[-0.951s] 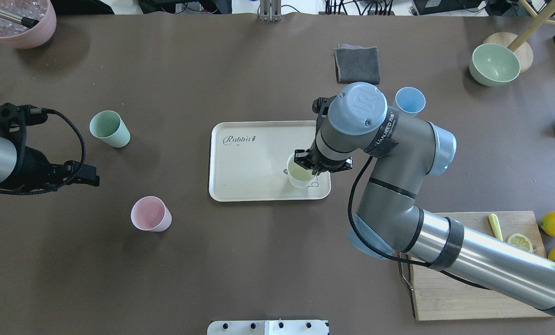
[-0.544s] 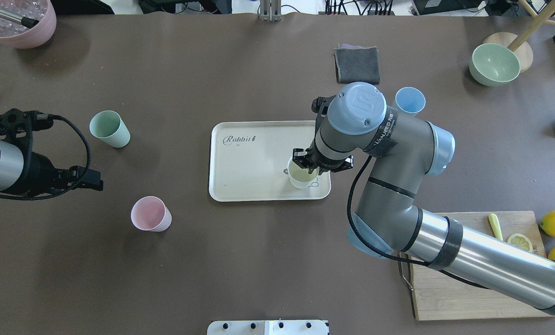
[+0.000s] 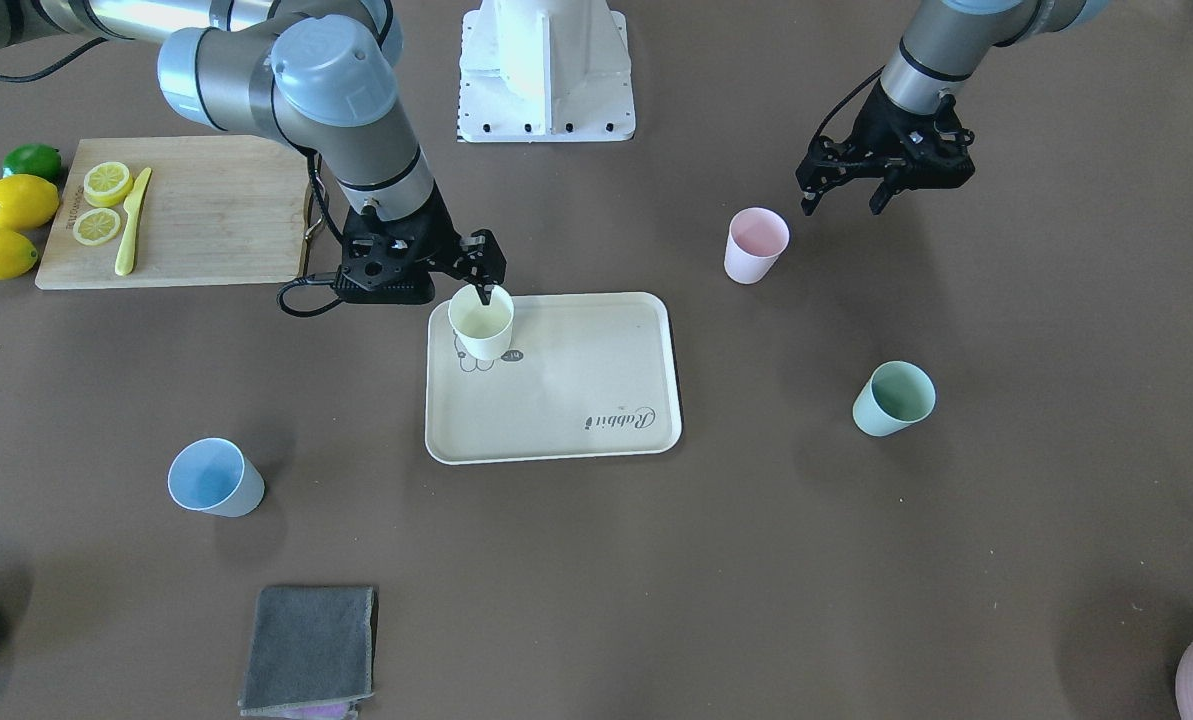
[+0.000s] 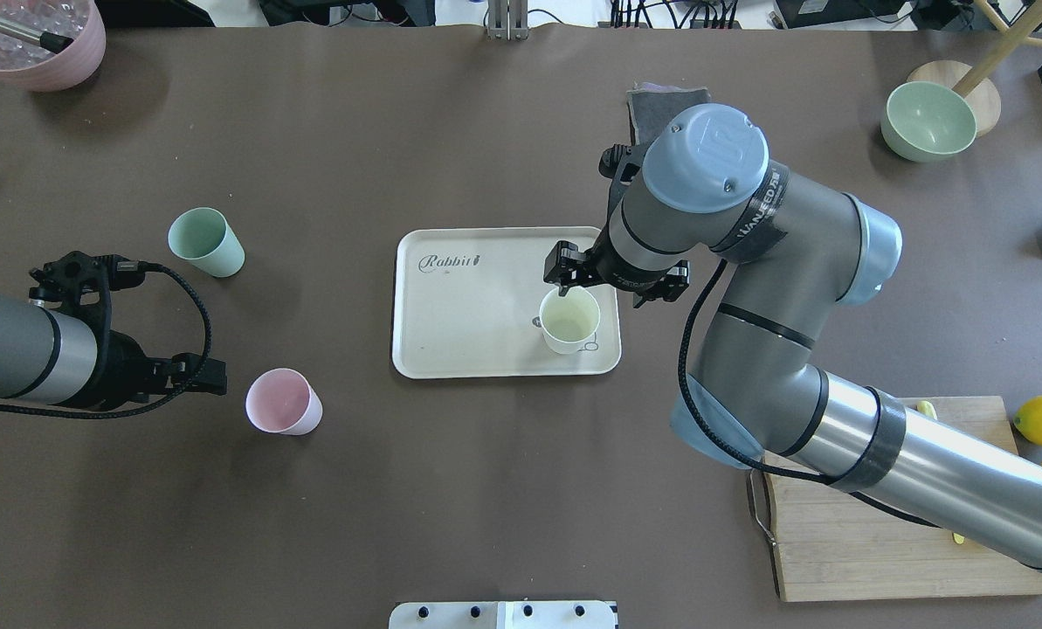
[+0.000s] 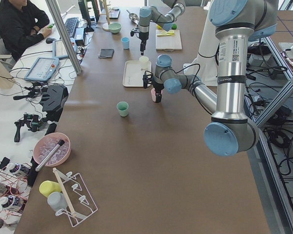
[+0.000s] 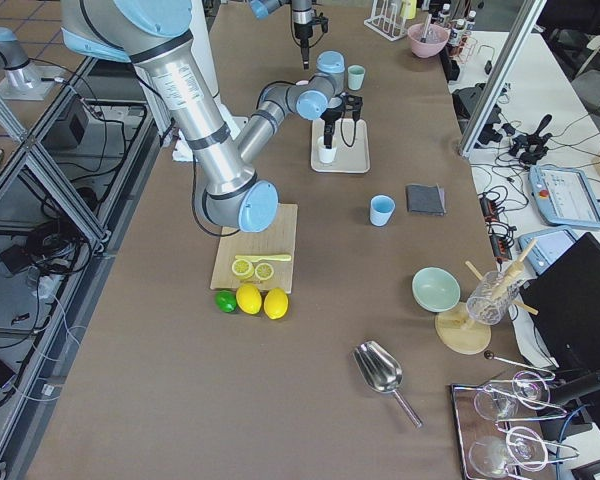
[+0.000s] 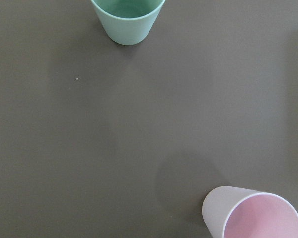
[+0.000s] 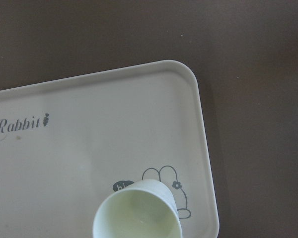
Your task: Place all cups on tray
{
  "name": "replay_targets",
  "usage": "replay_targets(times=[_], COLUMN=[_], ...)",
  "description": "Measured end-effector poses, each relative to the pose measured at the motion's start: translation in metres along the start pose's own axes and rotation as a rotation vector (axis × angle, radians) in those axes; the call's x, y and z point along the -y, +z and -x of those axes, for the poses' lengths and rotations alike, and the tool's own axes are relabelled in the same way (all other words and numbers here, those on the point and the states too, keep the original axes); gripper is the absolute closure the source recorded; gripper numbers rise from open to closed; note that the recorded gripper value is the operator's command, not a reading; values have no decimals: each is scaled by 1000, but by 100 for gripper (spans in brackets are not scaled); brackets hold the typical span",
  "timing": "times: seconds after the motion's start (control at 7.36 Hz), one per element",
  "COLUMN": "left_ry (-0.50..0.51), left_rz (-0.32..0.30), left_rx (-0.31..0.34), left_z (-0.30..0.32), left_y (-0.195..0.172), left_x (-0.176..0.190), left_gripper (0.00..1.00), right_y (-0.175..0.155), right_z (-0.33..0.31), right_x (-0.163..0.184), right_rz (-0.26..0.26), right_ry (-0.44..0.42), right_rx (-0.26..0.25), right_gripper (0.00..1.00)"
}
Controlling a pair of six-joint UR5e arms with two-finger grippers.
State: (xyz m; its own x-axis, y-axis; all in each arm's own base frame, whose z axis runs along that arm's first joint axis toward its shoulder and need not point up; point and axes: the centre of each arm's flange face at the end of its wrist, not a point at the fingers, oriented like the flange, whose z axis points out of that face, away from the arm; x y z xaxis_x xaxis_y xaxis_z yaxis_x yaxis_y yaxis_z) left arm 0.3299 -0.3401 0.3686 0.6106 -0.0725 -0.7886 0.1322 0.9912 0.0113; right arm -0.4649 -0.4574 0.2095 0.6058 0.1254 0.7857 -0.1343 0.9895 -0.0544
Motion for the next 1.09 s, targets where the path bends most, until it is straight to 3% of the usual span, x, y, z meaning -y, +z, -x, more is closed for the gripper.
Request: replay_targets(times=[0.27,0.54,0.68,0.82,0.95,1.09], left_ry=[12,26,32,39,47,56], left_rz=[1,4,2,8,17,21], left_rx=[-1,6,13,21,26,27], left_z=[-19,-34,-37,-39,-41,-45], left_y=[20,39,47,56,62,67], left_x=[1,-1,-3,-7,-11,-16], left_gripper=[4,27,50,55,89,100], right_y=[-30,-46,-53,-61,-67,-72], right_z=[-7,-16,-20,-26,-33,-40], right_x=[4,11,15,22,27,32], right_rz=[11,11,6,3,1,-4], right_ry=[16,35,43,50,56,60], right_rx=[12,9,5,2,1,-1], right_gripper=[0,0,0,0,0,0])
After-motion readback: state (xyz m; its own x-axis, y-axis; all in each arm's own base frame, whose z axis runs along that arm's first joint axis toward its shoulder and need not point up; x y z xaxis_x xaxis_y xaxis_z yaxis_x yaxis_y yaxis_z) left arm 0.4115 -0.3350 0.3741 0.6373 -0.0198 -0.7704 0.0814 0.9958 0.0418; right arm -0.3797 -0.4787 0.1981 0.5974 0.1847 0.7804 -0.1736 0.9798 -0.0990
